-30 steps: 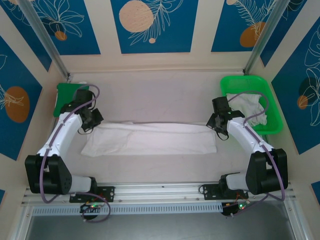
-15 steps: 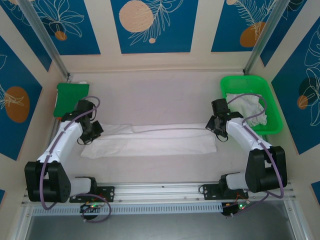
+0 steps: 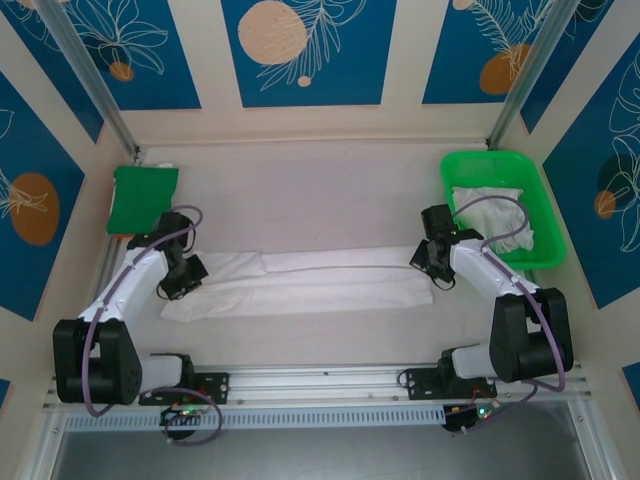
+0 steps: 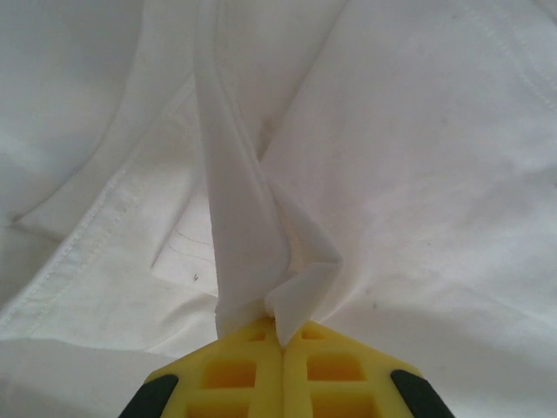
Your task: Fold and stack the t-shirts
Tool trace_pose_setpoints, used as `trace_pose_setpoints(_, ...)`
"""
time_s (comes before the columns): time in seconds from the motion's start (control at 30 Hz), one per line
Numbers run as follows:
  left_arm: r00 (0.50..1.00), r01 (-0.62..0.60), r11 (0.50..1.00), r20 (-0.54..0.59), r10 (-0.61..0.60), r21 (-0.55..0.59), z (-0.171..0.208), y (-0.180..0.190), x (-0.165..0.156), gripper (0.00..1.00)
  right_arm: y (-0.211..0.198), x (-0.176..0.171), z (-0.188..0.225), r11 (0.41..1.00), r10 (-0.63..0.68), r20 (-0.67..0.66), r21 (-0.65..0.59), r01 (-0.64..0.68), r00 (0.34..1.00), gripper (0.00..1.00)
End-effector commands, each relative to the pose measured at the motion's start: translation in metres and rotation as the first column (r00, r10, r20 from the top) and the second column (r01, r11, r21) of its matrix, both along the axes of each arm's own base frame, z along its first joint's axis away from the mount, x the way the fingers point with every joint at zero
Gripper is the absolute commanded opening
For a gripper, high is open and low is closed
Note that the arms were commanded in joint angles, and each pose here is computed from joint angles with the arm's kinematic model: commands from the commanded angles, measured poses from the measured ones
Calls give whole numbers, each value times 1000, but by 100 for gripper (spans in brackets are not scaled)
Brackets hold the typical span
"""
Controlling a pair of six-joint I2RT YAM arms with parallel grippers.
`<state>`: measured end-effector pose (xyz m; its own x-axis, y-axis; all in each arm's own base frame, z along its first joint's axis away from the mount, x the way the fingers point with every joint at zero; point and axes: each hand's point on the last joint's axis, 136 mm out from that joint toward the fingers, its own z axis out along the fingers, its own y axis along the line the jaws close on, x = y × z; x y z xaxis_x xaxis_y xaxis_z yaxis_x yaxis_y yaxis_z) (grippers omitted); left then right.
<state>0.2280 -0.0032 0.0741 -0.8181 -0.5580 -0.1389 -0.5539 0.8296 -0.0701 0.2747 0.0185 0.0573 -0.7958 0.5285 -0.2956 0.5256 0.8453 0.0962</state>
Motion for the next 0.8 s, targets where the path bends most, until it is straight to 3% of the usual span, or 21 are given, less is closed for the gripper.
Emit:
trace_pose_setpoints(0.0, 997, -48, 999, -57, 48, 5, -14, 5, -10, 0, 3, -3, -7, 1000, -15, -18, 17, 15, 1000, 0)
trace_pose_setpoints(0.67, 992, -70, 998, -107, 70, 4, -45, 5, -18, 0, 8, -14, -22, 999, -30, -79, 21, 32, 996, 0)
trace_pose_setpoints(0.7, 992, -70, 998, -101, 69, -3, -45, 4, -16, 6, 7, -15, -20, 999, -33, -76, 11, 34, 997, 0)
trace_pose_setpoints(0.77, 994, -71, 997, -83, 69, -19, -43, 1, -14, 25, 6, -15, -11, 1000, -26, -52, -9, 26, 998, 17)
